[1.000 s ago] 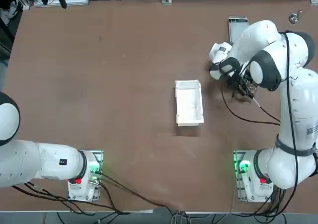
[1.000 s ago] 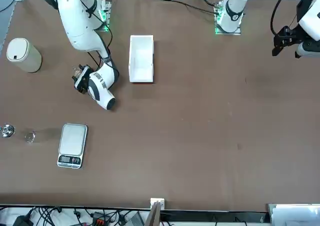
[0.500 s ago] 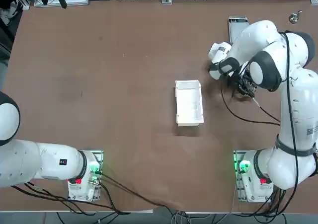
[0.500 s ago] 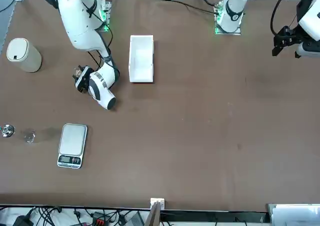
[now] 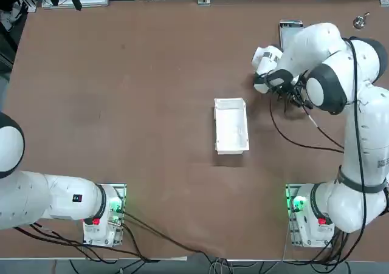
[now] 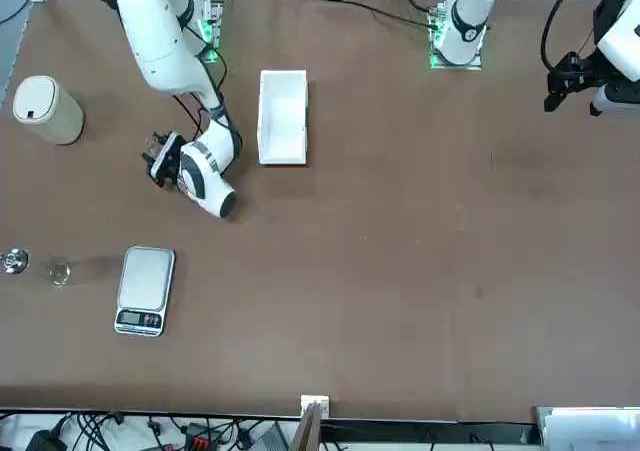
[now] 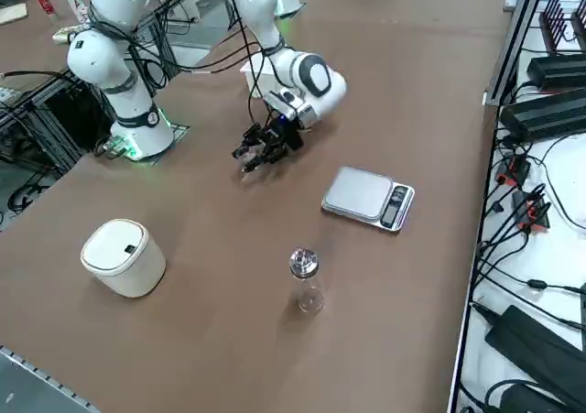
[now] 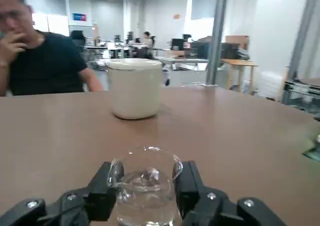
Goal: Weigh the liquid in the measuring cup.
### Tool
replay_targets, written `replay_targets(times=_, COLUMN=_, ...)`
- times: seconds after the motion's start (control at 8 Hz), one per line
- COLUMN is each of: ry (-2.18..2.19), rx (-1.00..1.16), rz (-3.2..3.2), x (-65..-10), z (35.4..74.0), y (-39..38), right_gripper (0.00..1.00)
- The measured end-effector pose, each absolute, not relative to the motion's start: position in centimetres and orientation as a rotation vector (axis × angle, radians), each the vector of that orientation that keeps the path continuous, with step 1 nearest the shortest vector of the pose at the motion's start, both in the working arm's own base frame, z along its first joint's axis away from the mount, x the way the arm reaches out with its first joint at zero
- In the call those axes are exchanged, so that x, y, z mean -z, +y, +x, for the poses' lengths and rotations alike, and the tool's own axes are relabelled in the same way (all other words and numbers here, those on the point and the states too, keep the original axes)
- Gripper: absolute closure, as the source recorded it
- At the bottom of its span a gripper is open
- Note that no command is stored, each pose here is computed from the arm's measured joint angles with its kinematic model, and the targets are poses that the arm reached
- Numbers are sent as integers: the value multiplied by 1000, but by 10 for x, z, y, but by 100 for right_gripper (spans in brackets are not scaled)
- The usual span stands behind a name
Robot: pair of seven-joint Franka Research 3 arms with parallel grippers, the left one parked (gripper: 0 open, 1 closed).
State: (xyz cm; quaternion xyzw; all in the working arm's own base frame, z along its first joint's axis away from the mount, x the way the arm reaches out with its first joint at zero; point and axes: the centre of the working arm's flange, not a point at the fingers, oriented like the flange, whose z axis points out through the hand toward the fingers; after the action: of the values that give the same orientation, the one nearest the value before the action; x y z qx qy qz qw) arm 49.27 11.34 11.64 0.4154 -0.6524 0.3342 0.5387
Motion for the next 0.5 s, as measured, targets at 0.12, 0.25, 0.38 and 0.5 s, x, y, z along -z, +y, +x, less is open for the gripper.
replay_targets(times=0.12, ry=-1549, rx=-846, rz=1023, x=-131, z=508, y=126, right_gripper=38)
replay_targets(times=0.25, ry=-1539, rx=-912, rz=1058, x=-147, z=526, y=138, right_gripper=38)
replay_targets(times=0.38, ry=-1506, rx=-977, rz=1103, x=-163, z=544, y=145, right_gripper=38)
replay_targets(times=0.5, ry=-1454, rx=-1046, rz=1150, x=-177, z=563, y=147, right_gripper=38)
